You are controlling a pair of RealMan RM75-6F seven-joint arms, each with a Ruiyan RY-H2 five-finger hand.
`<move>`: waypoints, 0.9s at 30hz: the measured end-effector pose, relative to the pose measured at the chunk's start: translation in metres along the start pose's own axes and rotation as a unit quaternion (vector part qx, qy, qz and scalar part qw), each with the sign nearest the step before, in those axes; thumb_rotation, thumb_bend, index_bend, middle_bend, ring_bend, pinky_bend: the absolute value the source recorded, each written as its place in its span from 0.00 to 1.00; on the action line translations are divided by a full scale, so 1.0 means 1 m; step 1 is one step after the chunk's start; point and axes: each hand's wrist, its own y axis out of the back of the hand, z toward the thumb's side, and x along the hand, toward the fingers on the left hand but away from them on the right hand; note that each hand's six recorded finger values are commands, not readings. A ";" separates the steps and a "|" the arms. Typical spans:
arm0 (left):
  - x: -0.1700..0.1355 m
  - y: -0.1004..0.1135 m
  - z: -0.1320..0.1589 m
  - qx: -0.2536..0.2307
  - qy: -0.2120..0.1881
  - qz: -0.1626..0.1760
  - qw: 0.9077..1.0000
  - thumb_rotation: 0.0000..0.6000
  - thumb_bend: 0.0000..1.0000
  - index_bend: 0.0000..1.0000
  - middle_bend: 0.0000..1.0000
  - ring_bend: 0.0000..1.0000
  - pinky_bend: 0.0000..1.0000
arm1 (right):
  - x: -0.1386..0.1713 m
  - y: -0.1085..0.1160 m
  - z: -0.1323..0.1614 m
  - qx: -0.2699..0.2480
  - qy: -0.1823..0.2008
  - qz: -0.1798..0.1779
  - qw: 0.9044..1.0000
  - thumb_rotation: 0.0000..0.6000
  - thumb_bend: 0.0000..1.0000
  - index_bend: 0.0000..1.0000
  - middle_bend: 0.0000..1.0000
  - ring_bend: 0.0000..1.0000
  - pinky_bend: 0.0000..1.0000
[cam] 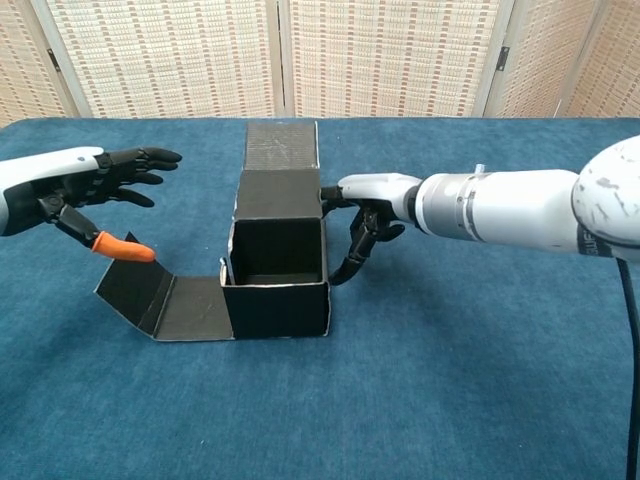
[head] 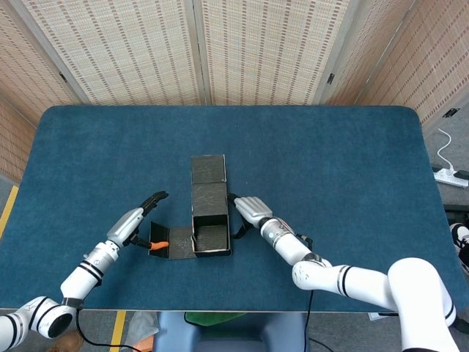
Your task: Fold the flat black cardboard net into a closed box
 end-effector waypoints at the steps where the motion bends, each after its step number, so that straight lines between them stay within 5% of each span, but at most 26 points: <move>1: 0.000 0.000 0.000 0.000 0.000 0.000 1.000 1.00 0.18 0.00 0.00 0.00 0.13 | 0.002 0.000 -0.001 -0.004 -0.001 0.002 1.000 1.00 0.07 0.00 0.08 0.63 1.00; 9: -0.002 0.000 -0.002 -0.002 -0.001 -0.002 1.000 1.00 0.18 0.00 0.00 0.00 0.13 | 0.042 -0.011 -0.020 -0.068 -0.004 0.023 0.997 1.00 0.07 0.00 0.07 0.63 1.00; 14: -0.004 -0.001 0.000 -0.006 -0.004 -0.004 1.000 1.00 0.18 0.00 0.00 0.00 0.13 | 0.071 -0.020 -0.034 -0.120 -0.001 0.003 0.993 1.00 0.01 0.00 0.03 0.63 1.00; 27: -0.009 -0.001 0.003 -0.006 -0.009 -0.007 1.000 1.00 0.18 0.00 0.00 0.00 0.13 | 0.067 -0.066 -0.019 -0.217 0.028 -0.044 0.975 1.00 0.00 0.00 0.00 0.63 1.00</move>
